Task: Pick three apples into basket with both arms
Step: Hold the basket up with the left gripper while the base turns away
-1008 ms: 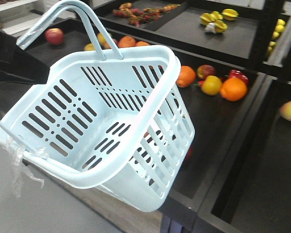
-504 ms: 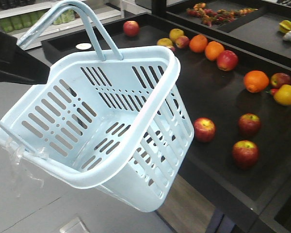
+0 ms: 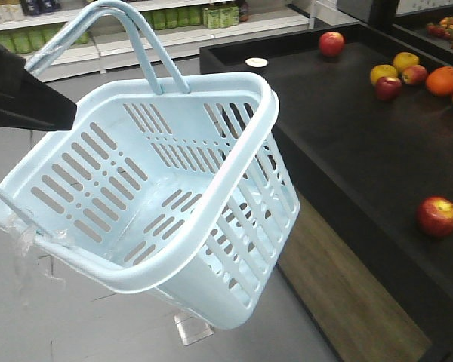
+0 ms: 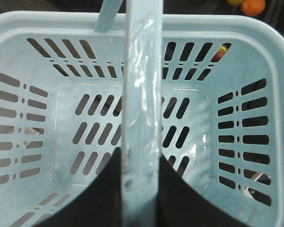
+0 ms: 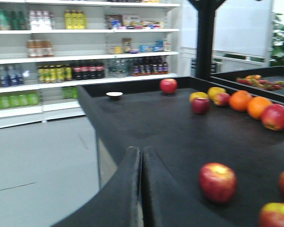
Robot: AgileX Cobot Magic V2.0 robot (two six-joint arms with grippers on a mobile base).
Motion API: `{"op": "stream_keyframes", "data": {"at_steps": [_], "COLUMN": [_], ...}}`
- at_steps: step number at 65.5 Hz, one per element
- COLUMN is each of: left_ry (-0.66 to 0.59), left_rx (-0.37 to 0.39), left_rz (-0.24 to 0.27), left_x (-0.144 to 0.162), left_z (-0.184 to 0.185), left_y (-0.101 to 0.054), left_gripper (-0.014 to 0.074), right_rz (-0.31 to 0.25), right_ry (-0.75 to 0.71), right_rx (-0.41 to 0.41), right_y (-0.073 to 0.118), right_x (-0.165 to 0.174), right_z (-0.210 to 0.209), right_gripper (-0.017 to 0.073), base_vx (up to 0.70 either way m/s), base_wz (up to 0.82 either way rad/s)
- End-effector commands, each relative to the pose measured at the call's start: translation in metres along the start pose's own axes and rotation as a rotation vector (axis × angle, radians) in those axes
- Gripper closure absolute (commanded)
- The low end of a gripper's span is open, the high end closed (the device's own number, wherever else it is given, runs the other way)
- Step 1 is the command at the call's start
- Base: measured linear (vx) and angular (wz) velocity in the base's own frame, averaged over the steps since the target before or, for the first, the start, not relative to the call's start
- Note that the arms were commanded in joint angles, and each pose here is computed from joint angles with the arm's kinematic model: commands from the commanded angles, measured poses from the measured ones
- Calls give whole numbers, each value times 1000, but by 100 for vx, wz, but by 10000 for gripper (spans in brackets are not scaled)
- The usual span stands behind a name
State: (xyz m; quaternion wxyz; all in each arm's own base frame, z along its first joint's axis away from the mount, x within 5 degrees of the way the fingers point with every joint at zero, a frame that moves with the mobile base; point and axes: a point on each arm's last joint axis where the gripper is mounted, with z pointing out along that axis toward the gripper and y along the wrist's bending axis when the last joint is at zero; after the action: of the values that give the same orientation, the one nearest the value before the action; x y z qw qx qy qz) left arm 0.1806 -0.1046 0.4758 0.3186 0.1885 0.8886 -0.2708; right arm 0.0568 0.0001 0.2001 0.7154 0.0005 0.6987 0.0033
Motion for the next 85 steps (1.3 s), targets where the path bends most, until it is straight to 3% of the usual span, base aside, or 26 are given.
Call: {"op": "stream_keyframes", "data": {"at_steps": [1, 85], "left_ry": [-92, -93], "left_rx": [55, 55], "left_rz": [2, 2], "left_x": [-4, -4], "left_z": [-15, -16], "left_y": [-12, -12], "left_gripper": [601, 601], "right_rz": [-15, -15], "right_ry": [-69, -69], "right_rx": [2, 2], "right_y": [0, 0], "right_x": [-2, -2], "right_z": [0, 0], "right_gripper": [564, 564], "base_vx": [-10, -1], "base_wz": [51, 46]}}
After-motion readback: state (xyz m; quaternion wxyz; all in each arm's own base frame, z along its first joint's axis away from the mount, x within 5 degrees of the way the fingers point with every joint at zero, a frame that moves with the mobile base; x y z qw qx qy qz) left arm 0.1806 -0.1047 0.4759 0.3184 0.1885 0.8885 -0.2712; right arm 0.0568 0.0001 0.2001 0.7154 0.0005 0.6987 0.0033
